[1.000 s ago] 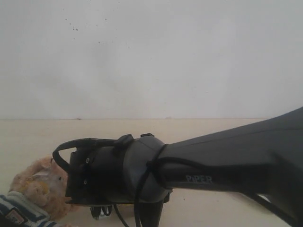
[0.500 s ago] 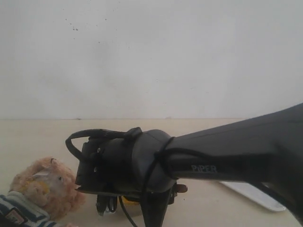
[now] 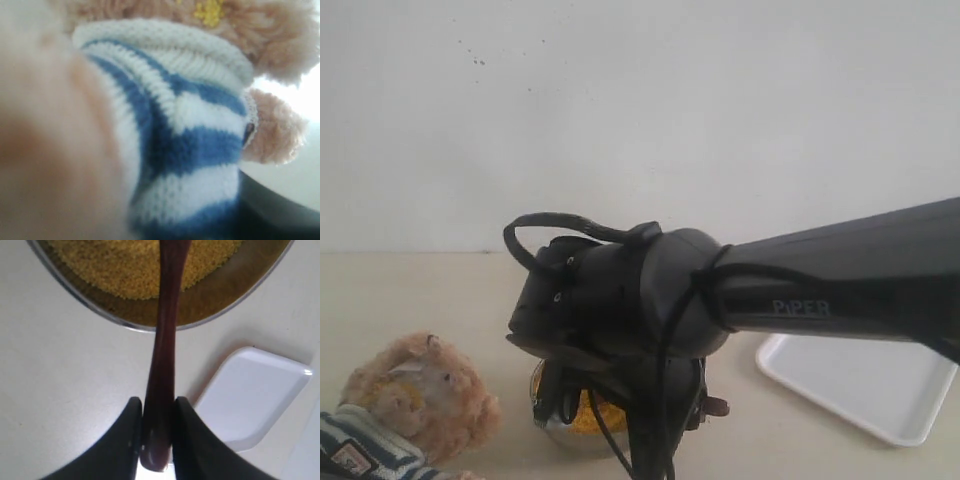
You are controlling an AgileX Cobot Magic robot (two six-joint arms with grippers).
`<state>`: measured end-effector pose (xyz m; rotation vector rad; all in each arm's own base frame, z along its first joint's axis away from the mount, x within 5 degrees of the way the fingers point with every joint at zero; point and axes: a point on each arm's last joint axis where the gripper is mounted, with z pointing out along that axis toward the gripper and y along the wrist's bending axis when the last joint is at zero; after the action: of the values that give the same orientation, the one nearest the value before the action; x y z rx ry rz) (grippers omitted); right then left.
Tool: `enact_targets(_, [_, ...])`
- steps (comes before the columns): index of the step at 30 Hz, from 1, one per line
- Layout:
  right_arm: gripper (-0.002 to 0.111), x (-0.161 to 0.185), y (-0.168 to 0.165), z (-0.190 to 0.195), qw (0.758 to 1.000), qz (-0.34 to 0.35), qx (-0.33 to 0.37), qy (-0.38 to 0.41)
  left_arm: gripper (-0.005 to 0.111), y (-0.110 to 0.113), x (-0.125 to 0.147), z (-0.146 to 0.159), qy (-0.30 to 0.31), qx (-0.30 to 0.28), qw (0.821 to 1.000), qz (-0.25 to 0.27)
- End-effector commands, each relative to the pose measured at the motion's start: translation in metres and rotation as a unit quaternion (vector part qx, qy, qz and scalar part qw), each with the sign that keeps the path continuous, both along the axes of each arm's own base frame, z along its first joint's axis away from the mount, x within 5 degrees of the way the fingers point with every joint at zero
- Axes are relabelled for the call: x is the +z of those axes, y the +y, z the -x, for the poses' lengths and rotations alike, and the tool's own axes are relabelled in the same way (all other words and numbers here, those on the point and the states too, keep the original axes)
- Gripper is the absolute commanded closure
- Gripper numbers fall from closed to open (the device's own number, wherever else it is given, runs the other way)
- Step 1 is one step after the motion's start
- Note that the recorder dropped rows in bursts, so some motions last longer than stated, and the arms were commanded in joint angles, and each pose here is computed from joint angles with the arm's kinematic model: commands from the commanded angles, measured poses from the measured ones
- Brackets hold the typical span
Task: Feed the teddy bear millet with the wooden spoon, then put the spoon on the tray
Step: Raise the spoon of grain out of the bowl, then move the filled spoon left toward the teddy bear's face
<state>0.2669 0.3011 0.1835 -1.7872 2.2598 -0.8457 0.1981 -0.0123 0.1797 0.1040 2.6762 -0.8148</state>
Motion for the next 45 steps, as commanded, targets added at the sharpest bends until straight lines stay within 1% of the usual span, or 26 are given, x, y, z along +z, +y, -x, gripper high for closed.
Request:
enact_targets(1, [0.109,0.016,-0.008,-0.003,0.999,-0.029,-0.02,0.009,0.101,0.0,0.002,0.0,-0.005,0.004,1.0,0.006])
enact_targets(6, [0.109,0.023,-0.016,-0.006,0.998,-0.049,-0.037,0.025,0.101,0.0,0.002,0.0,-0.005,0.004,1.0,0.006])
enact_targets(10, [0.109,0.03,-0.026,-0.009,0.991,-0.093,-0.077,0.059,0.101,0.0,0.002,0.0,-0.005,0.004,1.0,0.006])
enact_targets(12, [0.109,0.035,-0.032,-0.011,0.983,-0.126,-0.101,0.09,0.101,0.0,0.002,0.0,-0.005,0.004,1.0,0.006])
enact_targets(13, [0.109,0.039,-0.035,-0.01,0.974,-0.155,-0.11,0.12,0.101,0.0,0.002,0.0,-0.004,0.003,1.0,0.007])
enact_targets(16, [0.109,0.048,-0.039,-0.009,0.959,-0.199,-0.129,0.153,0.101,0.0,0.002,0.0,-0.004,0.003,1.0,0.007])
enact_targets(17, [0.109,0.053,-0.041,-0.008,0.949,-0.224,-0.141,0.169,0.101,0.0,0.002,0.0,-0.004,0.003,1.0,0.007])
enact_targets(19, [0.109,0.058,-0.042,-0.007,0.938,-0.251,-0.146,0.19,0.101,0.0,0.002,0.0,-0.004,0.003,1.0,0.007])
enact_targets(20, [0.109,0.061,-0.045,-0.008,0.934,-0.26,-0.15,0.193,0.101,0.0,0.002,0.0,-0.004,0.003,1.0,0.007])
enact_targets(24, [0.109,0.063,-0.051,-0.013,0.934,-0.261,-0.157,0.186,0.101,0.0,0.002,0.0,-0.004,0.003,1.0,0.007])
enact_targets(26, [0.109,0.064,-0.047,-0.009,0.922,-0.283,-0.165,0.207,0.101,0.0,0.002,0.0,-0.004,0.003,1.0,0.007])
enact_targets(28, [0.109,0.064,-0.044,-0.003,0.912,-0.299,-0.152,0.236,0.101,0.0,0.002,0.0,-0.004,0.003,1.0,0.007])
enact_targets(29, [0.109,0.064,-0.044,-0.001,0.913,-0.298,-0.144,0.24,0.101,0.0,0.002,0.0,-0.004,0.003,1.0,0.007])
enact_targets(30, [0.109,0.06,-0.05,-0.004,0.919,-0.282,-0.148,0.232,0.101,0.0,0.002,0.0,-0.004,0.003,1.0,0.007])
enact_targets(32, [0.109,0.058,-0.056,-0.008,0.926,-0.266,-0.171,0.207,0.101,0.0,0.002,0.0,-0.004,0.003,1.0,0.007])
enact_targets(36, [0.109,0.069,-0.057,-0.004,0.924,-0.28,-0.164,0.203,0.101,0.0,0.002,0.0,-0.004,0.003,1.0,0.007])
enact_targets(40, [0.109,0.086,-0.051,0.011,0.929,-0.289,-0.132,0.191,0.101,0.0,0.002,0.0,-0.004,0.003,1.0,0.007])
enact_targets(45, [0.109,0.089,-0.026,0.04,0.938,-0.275,-0.074,0.199,0.101,0.0,0.002,0.0,-0.004,0.003,1.0,0.007])
